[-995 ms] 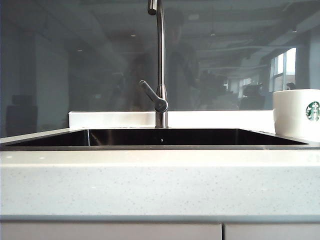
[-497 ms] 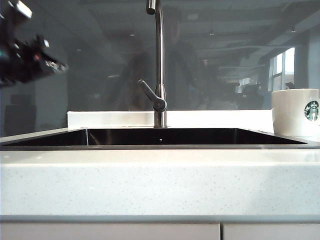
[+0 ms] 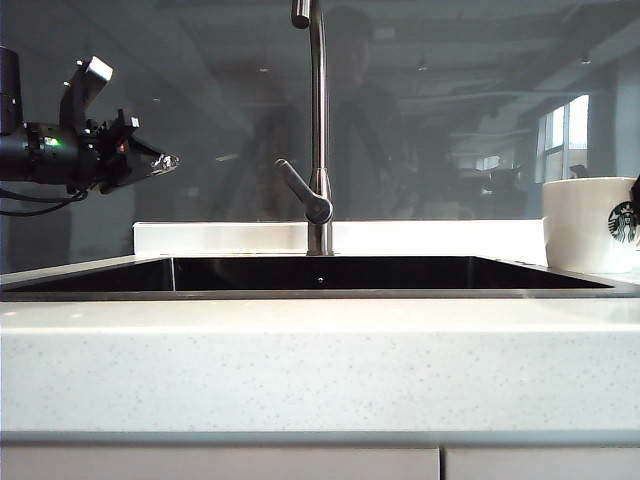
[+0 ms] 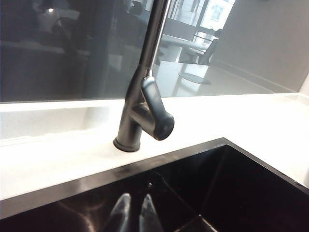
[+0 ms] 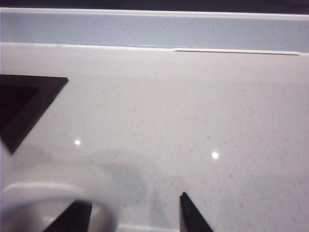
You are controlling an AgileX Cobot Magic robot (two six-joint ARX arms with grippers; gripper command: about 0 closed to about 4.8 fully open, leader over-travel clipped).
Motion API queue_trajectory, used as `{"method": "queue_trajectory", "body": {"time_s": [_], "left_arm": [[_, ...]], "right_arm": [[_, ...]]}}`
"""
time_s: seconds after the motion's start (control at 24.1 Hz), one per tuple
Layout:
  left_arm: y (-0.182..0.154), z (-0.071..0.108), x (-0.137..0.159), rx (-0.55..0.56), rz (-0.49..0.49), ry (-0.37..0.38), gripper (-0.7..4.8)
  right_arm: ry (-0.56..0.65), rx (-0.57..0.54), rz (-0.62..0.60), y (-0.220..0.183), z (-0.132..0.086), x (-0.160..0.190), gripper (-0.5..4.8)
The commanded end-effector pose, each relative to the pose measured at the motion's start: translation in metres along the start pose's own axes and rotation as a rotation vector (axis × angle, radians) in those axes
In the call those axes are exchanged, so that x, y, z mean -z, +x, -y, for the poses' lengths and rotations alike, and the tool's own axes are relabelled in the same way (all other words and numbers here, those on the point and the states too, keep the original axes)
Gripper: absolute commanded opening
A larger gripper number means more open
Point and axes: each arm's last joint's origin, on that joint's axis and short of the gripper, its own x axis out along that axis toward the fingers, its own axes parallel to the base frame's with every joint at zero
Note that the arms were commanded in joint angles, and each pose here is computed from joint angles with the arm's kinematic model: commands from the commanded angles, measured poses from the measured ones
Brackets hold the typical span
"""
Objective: Pick up the mug next to the sink, go to the faucet to get some water, pour the water into the sink, and finally put the mug back to its place.
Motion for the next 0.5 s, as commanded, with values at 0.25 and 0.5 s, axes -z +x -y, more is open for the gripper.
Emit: {"method": "queue_trajectory", "body": {"time_s": [0.25,0.5], "left_arm": [[0.001,0.0,-0.004,-0.021,0.023,0.023,0.28],[0.004,-0.004,-0.004,-0.056,0.032,0.062,0.25]], "right_arm": [[-0.013,-0.082,0.038,0.021,-0.001,-0.002,1.28],[-0.026,-0.095,0.075,0.024,-0.004,-0.009,0.39]]}}
